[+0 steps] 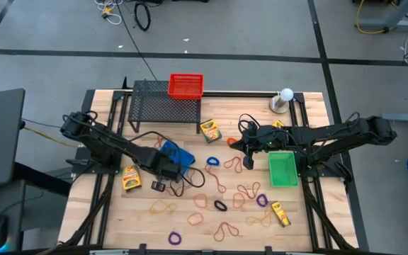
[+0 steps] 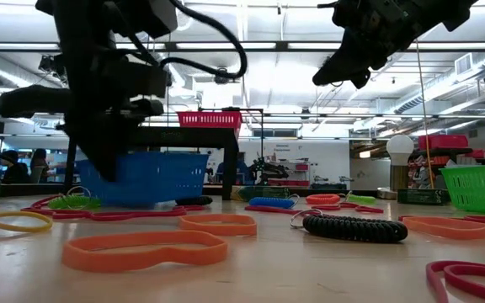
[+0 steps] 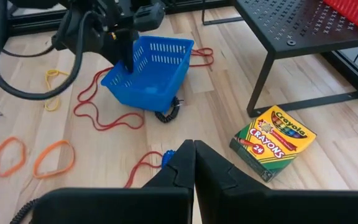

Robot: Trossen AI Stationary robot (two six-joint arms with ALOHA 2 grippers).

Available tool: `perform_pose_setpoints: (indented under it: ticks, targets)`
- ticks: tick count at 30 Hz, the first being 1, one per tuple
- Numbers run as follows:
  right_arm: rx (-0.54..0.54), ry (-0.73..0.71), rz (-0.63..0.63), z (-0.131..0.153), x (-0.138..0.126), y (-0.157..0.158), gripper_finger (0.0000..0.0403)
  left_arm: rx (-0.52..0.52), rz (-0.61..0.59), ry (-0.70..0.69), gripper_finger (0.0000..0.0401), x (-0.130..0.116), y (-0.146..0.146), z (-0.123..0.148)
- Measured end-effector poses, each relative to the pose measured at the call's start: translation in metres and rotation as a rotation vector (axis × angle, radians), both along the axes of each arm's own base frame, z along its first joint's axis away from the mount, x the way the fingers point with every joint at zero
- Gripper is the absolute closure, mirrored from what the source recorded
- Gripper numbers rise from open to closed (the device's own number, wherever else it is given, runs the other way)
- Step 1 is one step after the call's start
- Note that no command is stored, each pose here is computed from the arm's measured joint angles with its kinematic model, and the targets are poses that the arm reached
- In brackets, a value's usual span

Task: Pick & Place Office Desk Supplies
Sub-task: Put the blue bin on the shelf

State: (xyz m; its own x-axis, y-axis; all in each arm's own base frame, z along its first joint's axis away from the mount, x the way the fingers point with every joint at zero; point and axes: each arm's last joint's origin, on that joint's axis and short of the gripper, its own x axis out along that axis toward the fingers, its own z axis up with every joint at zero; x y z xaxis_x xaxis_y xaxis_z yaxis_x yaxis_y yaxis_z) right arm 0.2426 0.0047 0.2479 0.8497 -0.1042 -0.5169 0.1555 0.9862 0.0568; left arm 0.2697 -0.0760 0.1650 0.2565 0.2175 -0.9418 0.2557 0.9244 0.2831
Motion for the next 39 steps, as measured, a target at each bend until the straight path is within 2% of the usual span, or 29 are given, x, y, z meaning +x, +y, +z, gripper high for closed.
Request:
perform_pose_setpoints:
  ticks: [3, 9, 14, 19, 23, 26, 29, 33, 39]
  targets:
    - [-0.009, 0.001, 0.001, 0.000, 0.000, 0.000, 0.0396, -0.025, -0.023, -0.003, 0.0387, 0.004, -0.001, 0.007]
    - [-0.018, 0.001, -0.002, 0.000, 0.000, 0.000, 0.0396, -0.036, -0.010, -0.008, 0.0391, 0.014, 0.001, 0.037]
    - [-0.019, 0.002, -0.002, 0.000, 0.000, 0.000, 0.0396, -0.055, 0.000, -0.069, 0.0391, 0.013, 0.002, 0.088]
    - [-0.019, 0.001, -0.002, 0.000, 0.000, 0.000, 0.0396, -0.093, 0.081, -0.176, 0.0391, -0.005, 0.008, 0.151]
    - [-0.018, -0.003, -0.002, 0.000, 0.000, 0.000, 0.0396, -0.014, 0.172, -0.234, 0.0391, -0.023, 0.019, 0.194]
    - [-0.018, -0.009, -0.001, 0.001, 0.001, 0.000, 0.0396, 0.054, 0.270, -0.242, 0.0391, -0.031, 0.036, 0.214]
    - [-0.018, -0.013, -0.001, 0.001, 0.001, 0.000, 0.0396, 0.072, 0.356, -0.254, 0.0391, -0.037, 0.059, 0.226]
    - [-0.016, -0.013, 0.001, 0.001, 0.001, 0.000, 0.0396, 0.112, 0.407, -0.256, 0.0391, -0.052, 0.087, 0.236]
    - [-0.017, -0.014, 0.001, 0.001, 0.001, 0.000, 0.0396, 0.176, 0.392, -0.146, 0.0391, -0.079, 0.126, 0.234]
